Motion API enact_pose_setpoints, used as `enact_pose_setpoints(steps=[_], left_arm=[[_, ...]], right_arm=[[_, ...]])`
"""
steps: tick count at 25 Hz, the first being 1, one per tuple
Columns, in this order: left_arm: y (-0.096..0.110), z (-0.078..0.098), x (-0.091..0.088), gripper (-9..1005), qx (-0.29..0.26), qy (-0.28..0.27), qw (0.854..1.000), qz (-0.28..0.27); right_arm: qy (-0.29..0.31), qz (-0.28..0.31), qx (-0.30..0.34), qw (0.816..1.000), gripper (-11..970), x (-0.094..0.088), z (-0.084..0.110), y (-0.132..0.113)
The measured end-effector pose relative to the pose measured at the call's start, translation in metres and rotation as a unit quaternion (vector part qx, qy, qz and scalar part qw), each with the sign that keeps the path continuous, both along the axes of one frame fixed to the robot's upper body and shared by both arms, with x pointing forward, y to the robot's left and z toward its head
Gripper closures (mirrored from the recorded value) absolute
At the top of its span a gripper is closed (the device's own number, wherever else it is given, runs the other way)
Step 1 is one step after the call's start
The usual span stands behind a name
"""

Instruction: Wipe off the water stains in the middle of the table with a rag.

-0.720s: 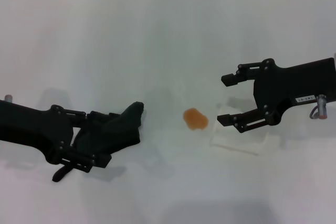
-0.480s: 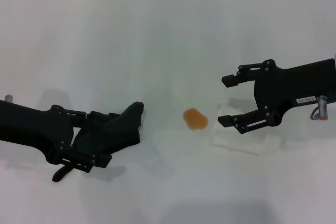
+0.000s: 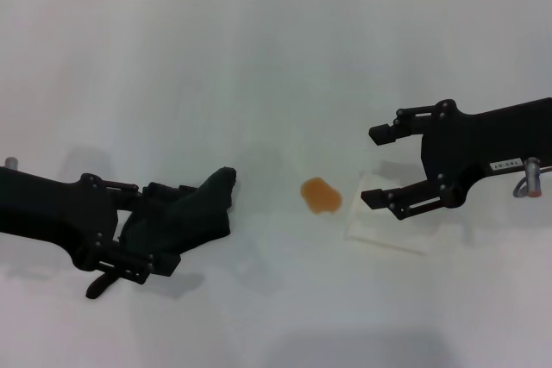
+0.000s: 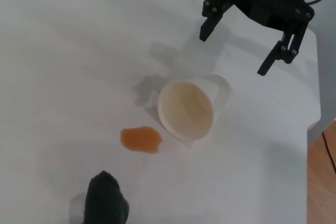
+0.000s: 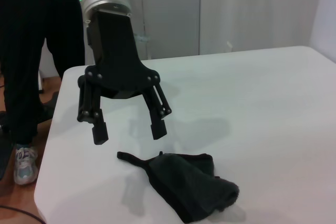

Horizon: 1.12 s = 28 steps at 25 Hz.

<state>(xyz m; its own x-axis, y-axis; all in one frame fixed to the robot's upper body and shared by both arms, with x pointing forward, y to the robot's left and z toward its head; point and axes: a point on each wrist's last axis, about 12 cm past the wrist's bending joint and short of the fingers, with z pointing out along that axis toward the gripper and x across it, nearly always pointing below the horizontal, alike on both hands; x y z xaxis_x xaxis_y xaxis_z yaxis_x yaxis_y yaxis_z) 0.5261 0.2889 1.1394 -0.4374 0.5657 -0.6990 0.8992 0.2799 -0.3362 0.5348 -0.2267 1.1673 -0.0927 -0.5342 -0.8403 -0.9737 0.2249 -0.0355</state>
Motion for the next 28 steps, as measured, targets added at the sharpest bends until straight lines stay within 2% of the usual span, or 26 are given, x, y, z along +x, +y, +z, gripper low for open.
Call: enact_pose_setpoints(steps=[13,19,28], left_arm=[[-0.001,0.002,0.002,112,0.001,-0.006,1.000,-0.006],[-0.001,0.002,0.002,113,0.002,-0.007,1.000,-0.006],[-0.001,0.001,0.002,113,0.007,-0.005,1.000,-0.006]], right_arm=[[0.047,-0.041,-0.062,0.996,138,0.000,0.004,-0.003],[0.069,-0.059,-0.116,0.989,140,0.002,0.010,-0.003],[0.072,-0.050,-0.193,0.977,142,0.011,0.018,0.014]])
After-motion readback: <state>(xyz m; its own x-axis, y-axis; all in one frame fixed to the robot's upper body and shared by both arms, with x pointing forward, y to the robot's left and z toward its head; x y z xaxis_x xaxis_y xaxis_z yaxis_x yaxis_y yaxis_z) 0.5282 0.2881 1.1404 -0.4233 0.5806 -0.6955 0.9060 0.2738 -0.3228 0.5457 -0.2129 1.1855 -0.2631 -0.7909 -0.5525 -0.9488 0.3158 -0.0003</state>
